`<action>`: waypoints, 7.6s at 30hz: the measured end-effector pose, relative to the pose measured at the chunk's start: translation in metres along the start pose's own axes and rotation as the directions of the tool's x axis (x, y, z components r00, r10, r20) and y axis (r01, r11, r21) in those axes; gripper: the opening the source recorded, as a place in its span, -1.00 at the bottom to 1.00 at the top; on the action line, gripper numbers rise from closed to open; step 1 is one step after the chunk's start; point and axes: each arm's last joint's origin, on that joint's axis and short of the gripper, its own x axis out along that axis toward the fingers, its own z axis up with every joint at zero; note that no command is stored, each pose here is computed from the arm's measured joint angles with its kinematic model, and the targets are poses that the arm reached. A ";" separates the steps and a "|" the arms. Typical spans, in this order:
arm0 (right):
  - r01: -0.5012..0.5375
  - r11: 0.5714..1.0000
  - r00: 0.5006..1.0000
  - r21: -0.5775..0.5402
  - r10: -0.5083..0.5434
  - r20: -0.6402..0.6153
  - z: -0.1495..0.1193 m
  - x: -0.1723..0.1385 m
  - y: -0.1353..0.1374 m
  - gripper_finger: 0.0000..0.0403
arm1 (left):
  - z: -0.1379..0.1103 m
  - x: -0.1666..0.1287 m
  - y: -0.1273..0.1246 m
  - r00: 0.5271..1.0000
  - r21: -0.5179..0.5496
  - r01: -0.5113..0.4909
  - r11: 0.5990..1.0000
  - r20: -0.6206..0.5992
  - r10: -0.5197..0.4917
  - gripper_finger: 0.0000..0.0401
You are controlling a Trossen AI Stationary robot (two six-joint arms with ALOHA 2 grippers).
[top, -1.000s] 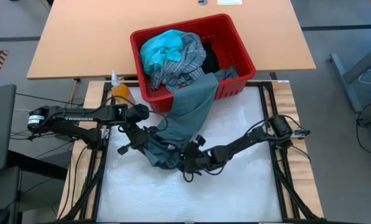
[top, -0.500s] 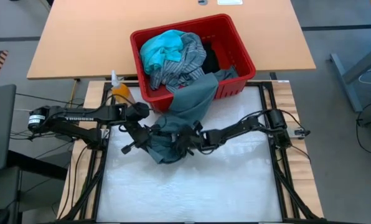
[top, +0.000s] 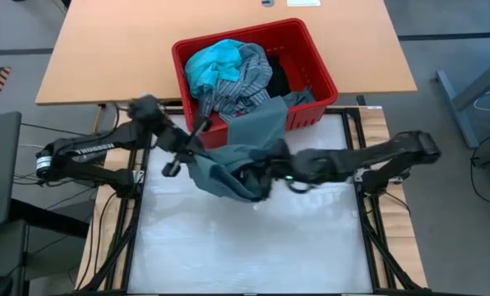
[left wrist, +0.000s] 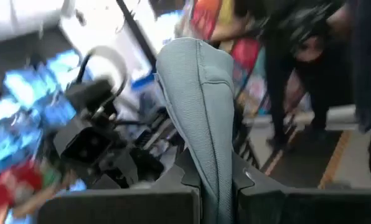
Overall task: Fold Laundry from Bin
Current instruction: Remove the dark blue pants from the red bin, then fold the dark blue pants
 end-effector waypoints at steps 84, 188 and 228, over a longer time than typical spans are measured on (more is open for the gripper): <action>0.551 0.615 0.727 0.563 -0.024 -0.686 -0.251 -0.076 0.073 -0.68 | -0.177 0.102 -0.098 0.896 -0.562 -0.136 0.816 -0.421 -0.141 -1.00; 0.394 0.834 0.819 -0.387 -0.509 -0.264 -0.140 -0.085 0.160 -0.84 | -0.131 0.124 -0.070 0.990 -0.541 0.066 0.838 -0.069 -0.122 -1.00; 0.401 0.915 0.902 -0.036 -0.402 -0.159 -0.090 -0.149 0.082 -0.84 | -0.017 0.117 -0.009 0.724 -0.531 0.267 0.804 -0.440 -0.531 -1.00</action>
